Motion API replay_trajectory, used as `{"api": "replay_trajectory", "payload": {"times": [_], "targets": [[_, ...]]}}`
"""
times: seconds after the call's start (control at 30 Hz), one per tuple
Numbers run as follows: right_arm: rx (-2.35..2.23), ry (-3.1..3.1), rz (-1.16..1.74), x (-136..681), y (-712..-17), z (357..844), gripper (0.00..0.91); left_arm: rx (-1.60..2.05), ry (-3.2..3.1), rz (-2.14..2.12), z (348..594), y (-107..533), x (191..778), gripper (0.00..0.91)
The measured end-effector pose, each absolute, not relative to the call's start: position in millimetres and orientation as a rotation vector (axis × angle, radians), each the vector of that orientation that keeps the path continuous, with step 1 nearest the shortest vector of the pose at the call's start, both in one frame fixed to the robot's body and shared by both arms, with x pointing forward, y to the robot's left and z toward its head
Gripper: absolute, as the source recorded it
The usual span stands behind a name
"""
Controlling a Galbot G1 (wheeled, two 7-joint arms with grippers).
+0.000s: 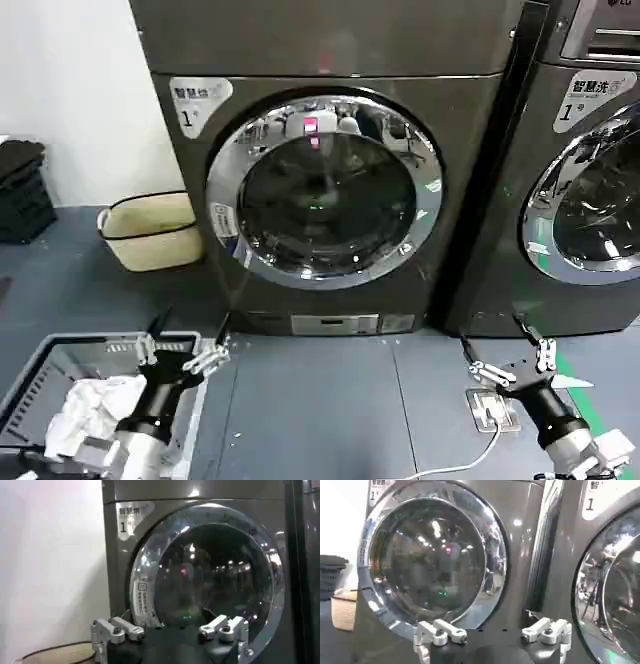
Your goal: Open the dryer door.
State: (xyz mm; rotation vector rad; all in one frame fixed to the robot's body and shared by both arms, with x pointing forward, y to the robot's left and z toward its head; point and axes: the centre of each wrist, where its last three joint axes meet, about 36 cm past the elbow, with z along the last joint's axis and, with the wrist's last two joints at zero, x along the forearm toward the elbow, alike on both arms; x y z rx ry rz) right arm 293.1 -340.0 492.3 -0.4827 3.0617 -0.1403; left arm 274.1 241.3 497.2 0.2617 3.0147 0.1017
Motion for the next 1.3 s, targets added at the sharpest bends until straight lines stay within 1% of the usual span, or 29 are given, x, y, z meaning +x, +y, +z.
{"api": "replay_trajectory", "payload": {"times": [0.2, 0.4, 0.63, 1.1, 1.3], "targets": [[-0.643, 3.014, -0.086, 329, -336, 507, 0.907, 0.263, 3.014, 0.108, 497, 238, 272, 0.907], [-0.803, 2.935, -0.104, 364, -332, 527, 0.907, 0.260, 3.012, 0.107, 497, 237, 271, 0.907], [-0.920, 2.888, -0.173, 400, -323, 539, 0.907, 0.262, 3.008, 0.103, 497, 236, 272, 0.907], [-1.076, 2.802, -0.147, 471, -266, 561, 0.907, 0.270, 3.004, 0.116, 498, 237, 271, 0.907], [-1.065, 2.798, -0.168, 492, -239, 564, 0.907, 0.266, 3.002, 0.119, 498, 238, 271, 0.907]]}}
